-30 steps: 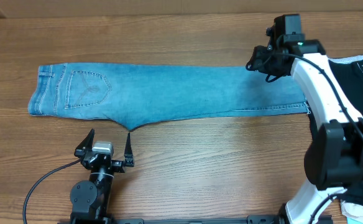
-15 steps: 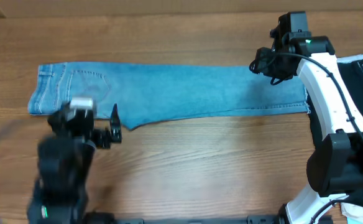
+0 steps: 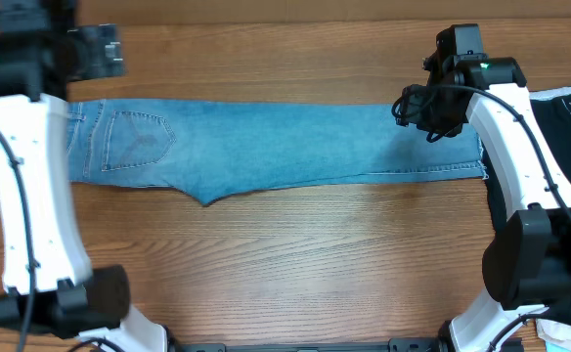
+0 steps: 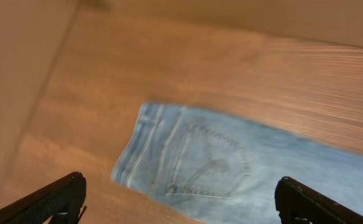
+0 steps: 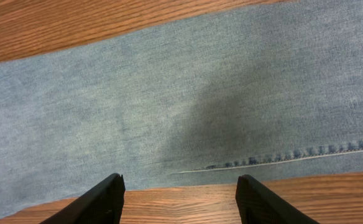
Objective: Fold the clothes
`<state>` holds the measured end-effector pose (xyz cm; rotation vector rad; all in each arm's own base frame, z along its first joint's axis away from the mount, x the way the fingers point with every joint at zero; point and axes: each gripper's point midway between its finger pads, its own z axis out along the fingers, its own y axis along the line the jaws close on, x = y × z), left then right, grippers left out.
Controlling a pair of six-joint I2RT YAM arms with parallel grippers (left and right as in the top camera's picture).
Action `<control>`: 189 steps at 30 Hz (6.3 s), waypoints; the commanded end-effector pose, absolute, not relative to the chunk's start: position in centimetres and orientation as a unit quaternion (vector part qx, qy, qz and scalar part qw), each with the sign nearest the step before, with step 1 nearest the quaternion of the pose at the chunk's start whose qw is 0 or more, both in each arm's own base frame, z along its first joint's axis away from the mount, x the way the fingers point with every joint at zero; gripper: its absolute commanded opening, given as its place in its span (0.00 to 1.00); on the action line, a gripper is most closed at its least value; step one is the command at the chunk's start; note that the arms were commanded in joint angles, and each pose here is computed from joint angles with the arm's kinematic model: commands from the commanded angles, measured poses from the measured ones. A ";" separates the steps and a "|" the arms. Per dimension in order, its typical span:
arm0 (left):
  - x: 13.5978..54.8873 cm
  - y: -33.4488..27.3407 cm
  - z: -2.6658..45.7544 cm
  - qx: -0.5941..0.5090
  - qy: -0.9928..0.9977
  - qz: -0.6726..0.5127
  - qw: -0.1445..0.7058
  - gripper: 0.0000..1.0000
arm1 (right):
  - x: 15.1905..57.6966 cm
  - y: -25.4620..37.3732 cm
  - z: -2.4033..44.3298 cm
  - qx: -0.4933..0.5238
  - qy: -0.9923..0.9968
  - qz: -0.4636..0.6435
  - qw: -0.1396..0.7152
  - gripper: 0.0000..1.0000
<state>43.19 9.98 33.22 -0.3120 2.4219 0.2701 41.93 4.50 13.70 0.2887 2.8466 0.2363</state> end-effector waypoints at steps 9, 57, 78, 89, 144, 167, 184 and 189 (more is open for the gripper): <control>49.5 22.4 12.7 -0.162 0.958 -0.049 0.230 0.91 | 41.6 3.5 14.3 0.104 0.982 0.056 0.146 0.63; 52.7 19.4 5.5 -0.103 0.952 -0.169 0.233 0.25 | 51.0 -4.6 0.0 0.100 0.976 0.040 0.189 0.59; 52.7 19.4 5.5 -0.104 0.952 -0.169 0.233 0.22 | 51.5 -4.7 0.0 0.112 0.973 0.041 0.199 0.41; 52.6 19.4 5.5 -0.105 0.952 -0.170 0.231 0.22 | 53.2 -7.3 4.1 0.124 0.962 -0.017 0.241 1.00; 34.4 13.7 20.1 -0.293 0.951 -0.101 0.022 0.04 | 31.5 -0.8 16.6 0.140 0.985 0.091 -0.053 0.04; 16.7 -3.6 15.8 -0.157 0.957 -0.180 -0.165 0.04 | 21.0 2.6 11.0 0.166 0.965 0.149 -0.134 0.04; 9.5 -7.7 11.4 -0.109 0.931 -0.169 -0.306 0.63 | 20.9 0.9 9.5 0.210 0.964 0.091 -0.132 0.28; 9.1 -7.7 11.2 -0.100 0.934 -0.143 -0.310 0.66 | 26.7 0.8 10.1 0.200 0.972 0.119 -0.017 0.80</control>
